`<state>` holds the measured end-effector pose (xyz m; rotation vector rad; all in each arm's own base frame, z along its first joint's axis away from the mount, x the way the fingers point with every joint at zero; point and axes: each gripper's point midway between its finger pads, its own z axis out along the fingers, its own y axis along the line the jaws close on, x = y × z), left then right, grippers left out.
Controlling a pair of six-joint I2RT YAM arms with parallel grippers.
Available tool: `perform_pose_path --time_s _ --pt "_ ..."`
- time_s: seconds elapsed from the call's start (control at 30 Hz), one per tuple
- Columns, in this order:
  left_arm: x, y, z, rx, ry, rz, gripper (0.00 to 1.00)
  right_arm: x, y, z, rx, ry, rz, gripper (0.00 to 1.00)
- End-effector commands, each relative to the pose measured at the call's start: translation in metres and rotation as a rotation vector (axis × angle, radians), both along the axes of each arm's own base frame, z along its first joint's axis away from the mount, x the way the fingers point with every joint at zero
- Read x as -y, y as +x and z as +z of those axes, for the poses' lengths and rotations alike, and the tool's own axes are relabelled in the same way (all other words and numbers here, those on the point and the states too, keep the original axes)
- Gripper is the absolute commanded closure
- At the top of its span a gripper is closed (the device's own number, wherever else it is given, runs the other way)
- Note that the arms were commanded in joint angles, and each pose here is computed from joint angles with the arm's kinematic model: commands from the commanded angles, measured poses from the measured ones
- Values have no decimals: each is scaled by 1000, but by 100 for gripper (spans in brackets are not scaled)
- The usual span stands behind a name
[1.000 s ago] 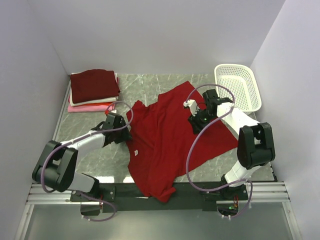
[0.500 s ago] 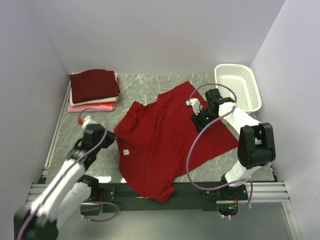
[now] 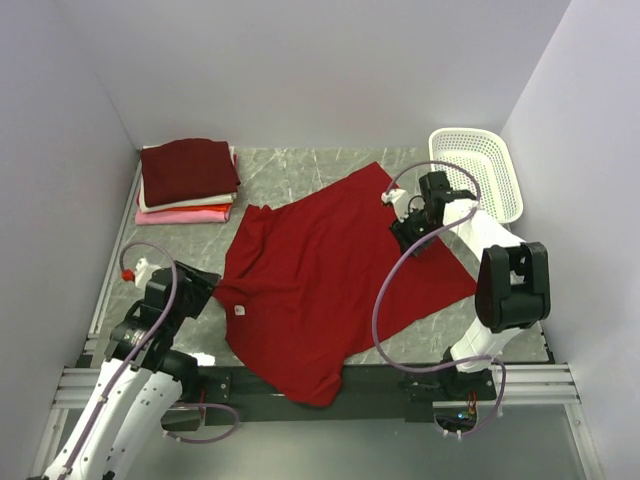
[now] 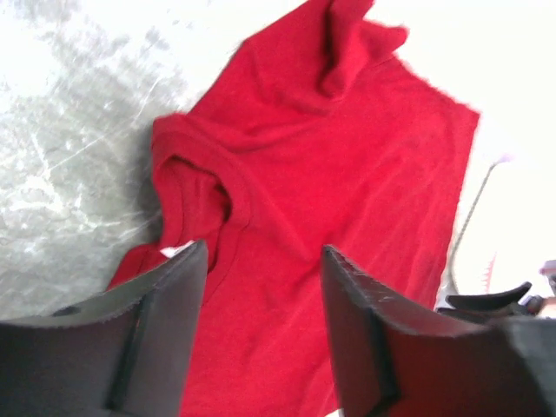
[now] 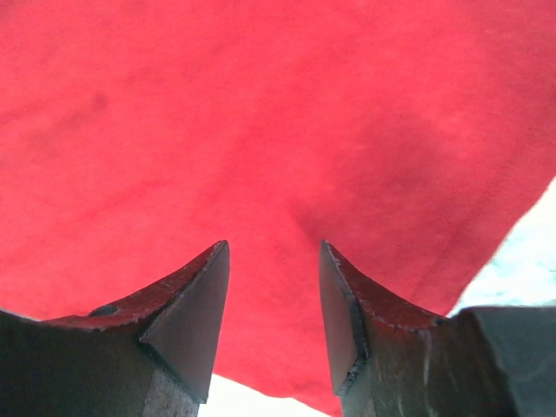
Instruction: Fold and stack the t-shirts
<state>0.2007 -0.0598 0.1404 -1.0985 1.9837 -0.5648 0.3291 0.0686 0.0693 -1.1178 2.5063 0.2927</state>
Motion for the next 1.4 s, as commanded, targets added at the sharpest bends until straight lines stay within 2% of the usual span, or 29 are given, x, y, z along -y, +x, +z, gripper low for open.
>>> perform_pose_path --time_s 0.0,0.07,0.2,0.3,0.37,0.47,0.6,0.8,0.93,0.97,1.13,1.33,1.37 --pt "-10 4 24 54 19 42 34 13 27 5 38 -3 -66 47" --pt "-12 12 27 85 78 23 27 20 33 -5 18 -8 -93 47" --pt "-3 44 34 147 232 -114 23 38 38 -26 -12 -66 -142 47" --pt "15 62 41 179 289 -250 22 50 41 -37 -6 -113 -178 47" --pt "29 71 57 256 325 -352 21 61 40 -43 -10 -160 -206 47" --pt "32 80 66 290 378 -392 17 65 36 -50 -40 -177 -206 47" --pt "28 87 61 248 435 -401 16 64 30 -58 -77 -179 -202 48" --pt "29 89 53 251 420 -401 16 60 14 -68 -160 -162 -176 67" --pt "24 95 53 243 418 -351 17 59 2 -65 -192 -162 -160 96" --pt "23 96 53 242 414 -340 17 61 -1 -64 -191 -170 -152 99" --pt "23 117 46 212 373 -306 19 83 -33 -63 -209 -266 -145 100" --pt "32 156 39 175 363 -358 22 128 -76 -67 -259 -378 -163 100" --pt "33 162 35 163 368 -371 26 133 -79 -67 -264 -382 -161 100"
